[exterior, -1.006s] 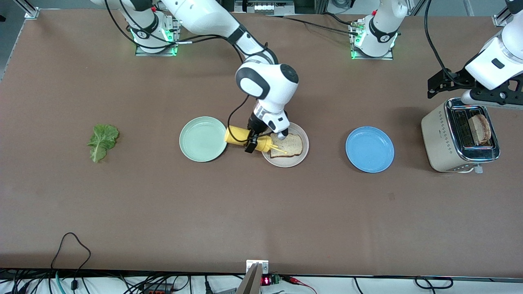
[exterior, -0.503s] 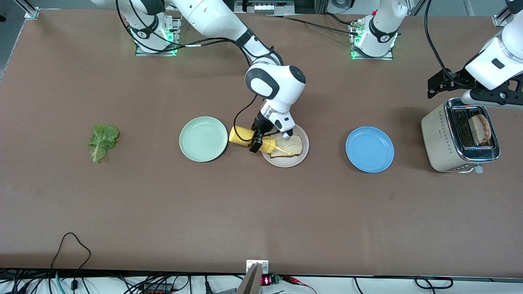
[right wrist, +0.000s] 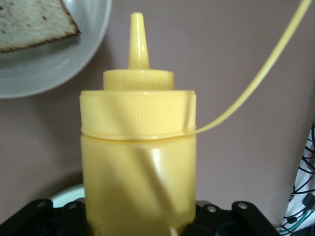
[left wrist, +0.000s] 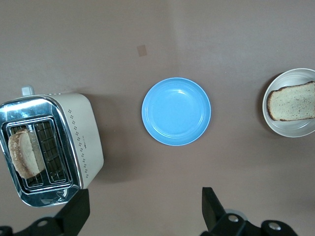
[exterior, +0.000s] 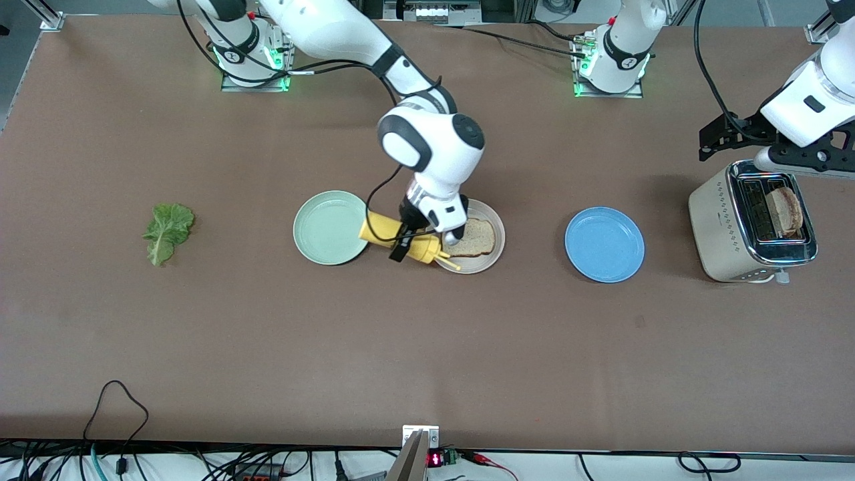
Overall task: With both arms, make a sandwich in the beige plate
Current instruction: 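Return the yellow bottle to its spot and release it with the right gripper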
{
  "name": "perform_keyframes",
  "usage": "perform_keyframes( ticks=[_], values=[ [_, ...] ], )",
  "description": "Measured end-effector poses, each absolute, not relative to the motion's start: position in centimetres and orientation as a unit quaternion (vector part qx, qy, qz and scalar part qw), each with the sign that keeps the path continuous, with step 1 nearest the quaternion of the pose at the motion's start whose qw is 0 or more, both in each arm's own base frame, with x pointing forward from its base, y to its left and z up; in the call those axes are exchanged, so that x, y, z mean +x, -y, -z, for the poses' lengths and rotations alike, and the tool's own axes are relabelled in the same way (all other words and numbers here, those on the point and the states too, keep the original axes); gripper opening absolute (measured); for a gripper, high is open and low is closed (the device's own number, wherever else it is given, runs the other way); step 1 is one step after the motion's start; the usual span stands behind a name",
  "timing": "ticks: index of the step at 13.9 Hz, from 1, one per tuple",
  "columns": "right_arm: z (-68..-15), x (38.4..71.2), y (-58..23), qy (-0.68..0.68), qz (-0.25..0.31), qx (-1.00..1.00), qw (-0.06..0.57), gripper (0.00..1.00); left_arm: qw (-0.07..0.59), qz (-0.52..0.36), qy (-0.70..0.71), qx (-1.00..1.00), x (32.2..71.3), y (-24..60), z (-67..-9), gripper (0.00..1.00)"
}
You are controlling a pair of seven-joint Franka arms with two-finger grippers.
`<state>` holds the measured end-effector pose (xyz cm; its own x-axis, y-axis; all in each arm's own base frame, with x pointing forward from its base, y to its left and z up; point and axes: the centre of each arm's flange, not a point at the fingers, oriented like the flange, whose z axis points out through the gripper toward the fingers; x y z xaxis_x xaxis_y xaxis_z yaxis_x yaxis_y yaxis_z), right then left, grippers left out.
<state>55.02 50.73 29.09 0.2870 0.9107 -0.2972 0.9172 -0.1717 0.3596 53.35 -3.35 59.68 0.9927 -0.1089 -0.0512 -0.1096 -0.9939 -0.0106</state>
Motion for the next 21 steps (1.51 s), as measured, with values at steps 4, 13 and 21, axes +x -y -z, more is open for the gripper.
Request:
perform_keyframes(
  ticks=[4, 13, 21],
  values=[
    [-35.2, 58.8, -44.9, -0.614, 0.012, 0.772, 0.167, 0.39, 0.007, -0.025, -0.055, -0.998, 53.3, 3.4, -59.7, 1.0],
    [-40.7, 63.0, -29.6, -0.643, -0.046, 0.764, -0.039, 0.39, 0.007, -0.025, -0.054, -0.998, 53.3, 3.3, -59.7, 1.0],
    [-33.7, 63.5, -10.7, -0.606, -0.199, 0.726, -0.255, 0.39, 0.007, -0.026, -0.054, -0.998, 53.3, 3.3, -59.7, 1.0]
  ],
)
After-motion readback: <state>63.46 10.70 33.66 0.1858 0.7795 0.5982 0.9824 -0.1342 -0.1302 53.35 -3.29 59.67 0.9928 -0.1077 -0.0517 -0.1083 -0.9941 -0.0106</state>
